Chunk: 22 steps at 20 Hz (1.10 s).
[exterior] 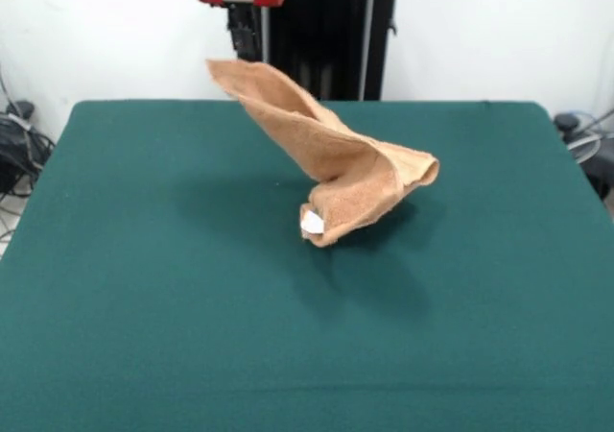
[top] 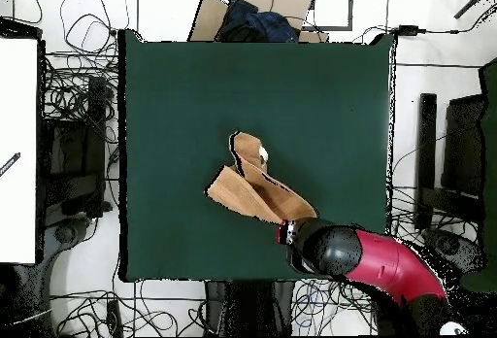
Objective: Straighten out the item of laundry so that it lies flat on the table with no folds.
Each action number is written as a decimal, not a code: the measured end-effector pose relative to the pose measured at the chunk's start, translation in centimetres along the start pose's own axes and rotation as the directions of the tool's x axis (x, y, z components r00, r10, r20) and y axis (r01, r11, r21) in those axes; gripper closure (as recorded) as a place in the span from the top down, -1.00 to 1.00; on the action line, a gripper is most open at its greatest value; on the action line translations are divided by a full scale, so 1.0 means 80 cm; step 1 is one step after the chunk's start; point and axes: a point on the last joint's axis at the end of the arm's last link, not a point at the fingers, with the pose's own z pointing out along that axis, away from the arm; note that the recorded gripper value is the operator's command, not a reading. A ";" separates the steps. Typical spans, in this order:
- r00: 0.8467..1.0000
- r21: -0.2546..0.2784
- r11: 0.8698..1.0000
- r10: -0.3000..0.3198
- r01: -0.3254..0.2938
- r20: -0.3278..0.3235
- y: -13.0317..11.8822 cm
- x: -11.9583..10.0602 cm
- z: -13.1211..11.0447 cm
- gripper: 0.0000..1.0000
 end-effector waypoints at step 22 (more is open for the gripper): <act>0.999 0.001 0.999 -0.036 0.036 0.004 0.014 -0.023 0.012 -1.00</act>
